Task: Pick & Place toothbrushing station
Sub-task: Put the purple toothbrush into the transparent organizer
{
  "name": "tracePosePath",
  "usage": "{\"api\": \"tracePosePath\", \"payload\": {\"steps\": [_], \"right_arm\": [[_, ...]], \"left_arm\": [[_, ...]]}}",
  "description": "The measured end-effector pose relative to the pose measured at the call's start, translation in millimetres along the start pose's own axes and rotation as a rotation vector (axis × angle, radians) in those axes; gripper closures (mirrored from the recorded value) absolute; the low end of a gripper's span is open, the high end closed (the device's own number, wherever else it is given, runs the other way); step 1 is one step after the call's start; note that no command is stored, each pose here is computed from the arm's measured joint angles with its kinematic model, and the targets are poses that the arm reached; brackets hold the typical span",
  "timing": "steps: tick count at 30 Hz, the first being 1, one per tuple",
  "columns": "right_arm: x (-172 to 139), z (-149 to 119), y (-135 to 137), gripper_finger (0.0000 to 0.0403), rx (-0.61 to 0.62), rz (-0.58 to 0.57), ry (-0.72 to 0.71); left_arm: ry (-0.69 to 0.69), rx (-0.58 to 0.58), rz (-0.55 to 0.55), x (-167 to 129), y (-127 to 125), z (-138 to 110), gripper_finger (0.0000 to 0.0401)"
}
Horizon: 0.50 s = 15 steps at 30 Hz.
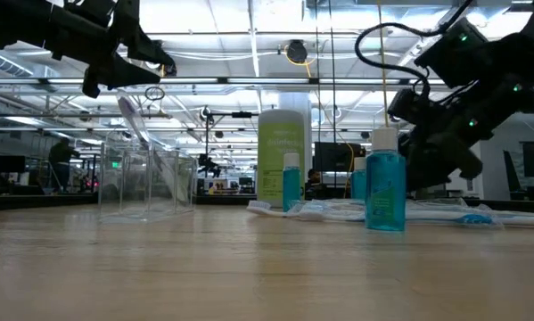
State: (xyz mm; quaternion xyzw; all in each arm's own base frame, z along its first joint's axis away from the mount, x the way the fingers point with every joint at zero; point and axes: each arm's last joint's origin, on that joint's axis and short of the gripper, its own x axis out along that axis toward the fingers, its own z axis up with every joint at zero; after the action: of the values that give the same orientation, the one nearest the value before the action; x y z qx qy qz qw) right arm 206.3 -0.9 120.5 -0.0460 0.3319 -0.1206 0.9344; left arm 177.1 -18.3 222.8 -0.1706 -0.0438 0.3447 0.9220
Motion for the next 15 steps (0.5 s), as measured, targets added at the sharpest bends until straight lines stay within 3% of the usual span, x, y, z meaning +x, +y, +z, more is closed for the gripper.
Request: {"api": "tracePosePath", "payload": {"steps": [3,8,15], "right_arm": [[6.3,-3.9,-3.0,0.0193,0.004,-0.014,0.026],[14.2,-10.5,-3.4,0.02,0.019,0.055,0.069],[18.3,-13.2,-2.4,0.025,0.022,0.071,0.084]], "left_arm": [[0.0,0.0,0.0,0.0,0.0,0.0,0.0174],[0.0,0.003,0.0,0.0,0.0,-0.1,0.0174],[0.005,0.009,0.002,0.0,0.3,-0.7,0.0174]]}}
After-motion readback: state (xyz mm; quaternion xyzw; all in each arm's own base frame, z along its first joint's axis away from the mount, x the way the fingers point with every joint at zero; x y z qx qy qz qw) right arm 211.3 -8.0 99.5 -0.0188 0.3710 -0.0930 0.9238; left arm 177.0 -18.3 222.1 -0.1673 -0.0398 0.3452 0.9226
